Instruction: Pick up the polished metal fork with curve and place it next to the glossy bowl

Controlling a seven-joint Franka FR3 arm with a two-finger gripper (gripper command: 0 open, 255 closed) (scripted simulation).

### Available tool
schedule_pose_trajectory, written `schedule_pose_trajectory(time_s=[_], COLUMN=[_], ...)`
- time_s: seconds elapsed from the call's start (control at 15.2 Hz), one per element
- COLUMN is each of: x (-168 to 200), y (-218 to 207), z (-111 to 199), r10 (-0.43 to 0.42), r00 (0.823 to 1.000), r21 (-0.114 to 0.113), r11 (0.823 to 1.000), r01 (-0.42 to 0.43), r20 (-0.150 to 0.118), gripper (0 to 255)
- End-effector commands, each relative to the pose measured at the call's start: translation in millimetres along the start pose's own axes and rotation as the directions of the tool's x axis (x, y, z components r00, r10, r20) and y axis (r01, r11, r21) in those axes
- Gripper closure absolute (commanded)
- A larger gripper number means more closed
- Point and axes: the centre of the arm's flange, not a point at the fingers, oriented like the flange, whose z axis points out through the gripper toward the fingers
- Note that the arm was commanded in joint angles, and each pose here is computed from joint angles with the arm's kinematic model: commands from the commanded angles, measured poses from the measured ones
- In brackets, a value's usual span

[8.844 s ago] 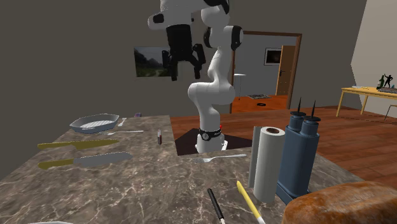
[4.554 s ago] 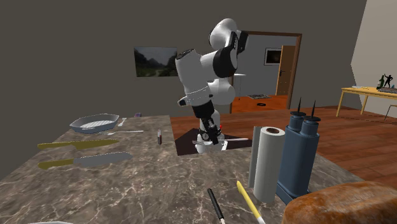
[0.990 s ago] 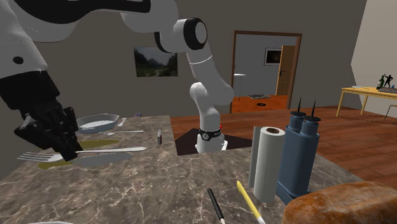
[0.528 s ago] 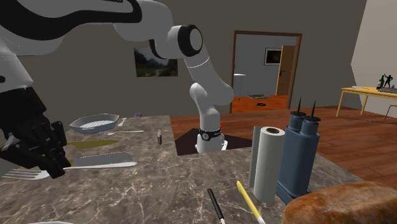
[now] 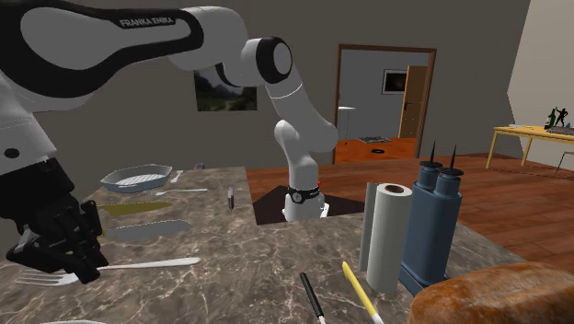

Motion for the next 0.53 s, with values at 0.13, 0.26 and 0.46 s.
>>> schedule_pose_trajectory(time_s=[0.13, 0.26, 0.46], x=[6, 10, 15], y=[1, 1, 2], z=[20, 30, 45], r10=[0.0, 0.0, 0.0], r00=[1.0, 1.0, 1.0], r21=[0.0, 0.0, 0.0], r11=[1.0, 1.0, 1.0], r01=[0.0, 0.0, 0.0], r20=[0.0, 0.0, 0.0], gripper=[255, 255, 255])
